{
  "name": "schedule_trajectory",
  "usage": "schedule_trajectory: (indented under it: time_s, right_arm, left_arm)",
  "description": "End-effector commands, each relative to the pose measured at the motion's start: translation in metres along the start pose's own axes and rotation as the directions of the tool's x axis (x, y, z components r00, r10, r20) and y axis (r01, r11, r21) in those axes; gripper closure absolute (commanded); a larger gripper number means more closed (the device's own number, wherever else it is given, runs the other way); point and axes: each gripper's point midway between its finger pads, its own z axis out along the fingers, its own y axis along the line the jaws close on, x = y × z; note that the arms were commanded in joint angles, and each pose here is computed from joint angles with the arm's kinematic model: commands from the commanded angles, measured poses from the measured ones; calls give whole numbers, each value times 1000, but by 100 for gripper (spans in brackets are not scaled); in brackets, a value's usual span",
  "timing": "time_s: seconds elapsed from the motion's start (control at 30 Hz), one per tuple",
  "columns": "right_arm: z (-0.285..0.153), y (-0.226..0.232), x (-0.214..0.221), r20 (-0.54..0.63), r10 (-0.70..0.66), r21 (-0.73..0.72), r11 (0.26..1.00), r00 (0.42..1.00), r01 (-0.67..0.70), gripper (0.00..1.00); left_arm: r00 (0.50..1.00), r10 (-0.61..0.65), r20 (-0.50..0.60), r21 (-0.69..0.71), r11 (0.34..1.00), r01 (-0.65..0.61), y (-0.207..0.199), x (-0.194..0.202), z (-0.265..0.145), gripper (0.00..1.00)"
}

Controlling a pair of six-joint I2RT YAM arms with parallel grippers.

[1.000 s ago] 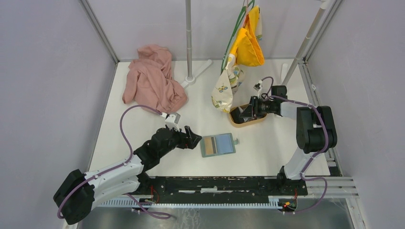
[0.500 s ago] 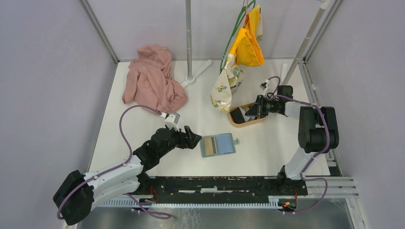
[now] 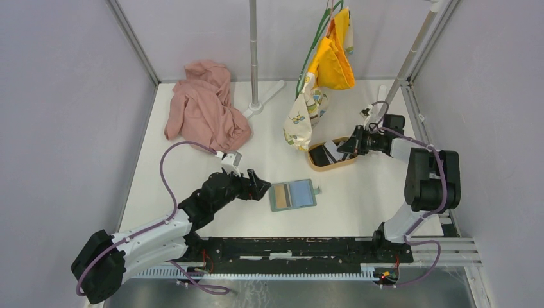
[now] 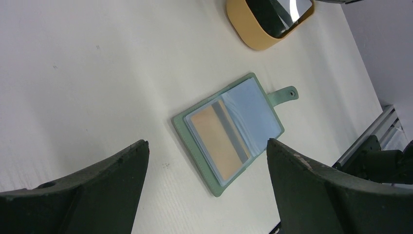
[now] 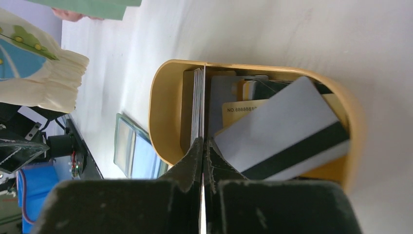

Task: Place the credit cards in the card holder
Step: Pick up the credit card from the storage box.

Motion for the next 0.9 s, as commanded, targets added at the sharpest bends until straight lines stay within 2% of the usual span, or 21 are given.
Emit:
schedule_trajectory:
  time_s: [0.0,0.13,0.47,0.67,0.87]
  right_arm:
    - [-23,10,-22,90,-46,-7,999,995,47,100]
    - [-33,11,-24,119,-32,-22,999,992,35,100]
    - [-44,53,-19,193,12,-190,982,981,25,100]
    - [-27,83,5,139,18,-276,961,990,21,100]
    - [3,110,45,2,5,-372,928,1000,-4,100]
  left_arm:
    - [999,9,49,63,998,-12,-14,-14,-1,5]
    - [998,-13,54,115,993,7,-24,-16,0,5]
    - [993,-118,18,263,959,109,-54,-13,5,5]
    - [978,-209,-20,326,923,204,-68,-11,19,5]
    - [957,-289,-5,297,914,278,-63,-12,34,9]
